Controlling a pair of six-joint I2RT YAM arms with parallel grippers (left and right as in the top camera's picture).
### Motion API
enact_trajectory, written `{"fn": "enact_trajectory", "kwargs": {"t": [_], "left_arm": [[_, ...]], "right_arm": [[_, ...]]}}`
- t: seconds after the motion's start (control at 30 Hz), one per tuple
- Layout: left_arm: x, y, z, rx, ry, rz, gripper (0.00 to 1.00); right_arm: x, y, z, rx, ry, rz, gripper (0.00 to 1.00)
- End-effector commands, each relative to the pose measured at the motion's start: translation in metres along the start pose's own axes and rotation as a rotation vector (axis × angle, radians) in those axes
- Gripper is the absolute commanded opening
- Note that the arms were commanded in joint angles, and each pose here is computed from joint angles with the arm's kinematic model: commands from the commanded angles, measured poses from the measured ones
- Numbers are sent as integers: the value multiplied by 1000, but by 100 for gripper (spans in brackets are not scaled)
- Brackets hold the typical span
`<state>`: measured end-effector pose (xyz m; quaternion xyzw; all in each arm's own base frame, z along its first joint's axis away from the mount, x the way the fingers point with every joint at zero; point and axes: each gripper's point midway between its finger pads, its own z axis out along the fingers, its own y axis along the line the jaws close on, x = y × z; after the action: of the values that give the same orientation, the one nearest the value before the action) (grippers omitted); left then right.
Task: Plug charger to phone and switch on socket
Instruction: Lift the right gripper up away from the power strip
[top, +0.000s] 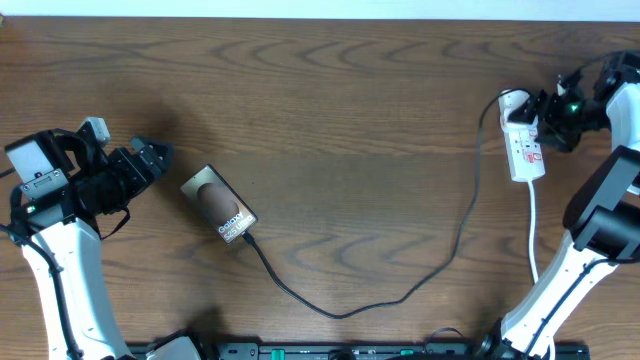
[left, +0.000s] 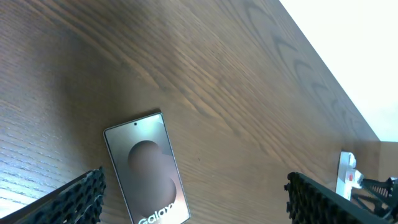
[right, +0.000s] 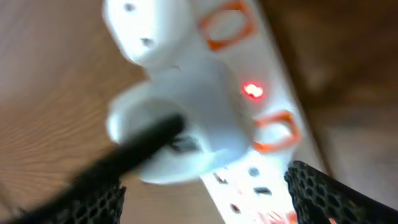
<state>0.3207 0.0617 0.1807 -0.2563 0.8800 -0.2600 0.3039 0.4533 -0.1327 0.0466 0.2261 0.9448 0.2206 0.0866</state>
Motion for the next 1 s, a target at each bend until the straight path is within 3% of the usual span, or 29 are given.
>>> {"fn": "enact_trajectory", "kwargs": {"t": [0.0, 0.17, 0.23, 0.37, 0.5, 0.97], "left_arm": [[-1, -2, -1, 7, -2, 0, 91], [-1, -2, -1, 6, -2, 0, 91], [-1, -2, -1, 6, -2, 0, 91], [-1, -1, -1, 0, -3, 0, 91], [-1, -1, -1, -2, -4, 0, 91], [-1, -1, -1, -2, -4, 0, 91]], "right_arm": [[-8, 1, -53, 75, -115, 14, 86], [1, 42, -137, 67, -276, -49, 88], [13, 58, -169, 58, -330, -42, 99], [56, 88, -223, 22, -394, 75, 99], [82, 111, -271, 6, -522, 23, 99], [144, 149, -346, -31, -748, -90, 99]]}}
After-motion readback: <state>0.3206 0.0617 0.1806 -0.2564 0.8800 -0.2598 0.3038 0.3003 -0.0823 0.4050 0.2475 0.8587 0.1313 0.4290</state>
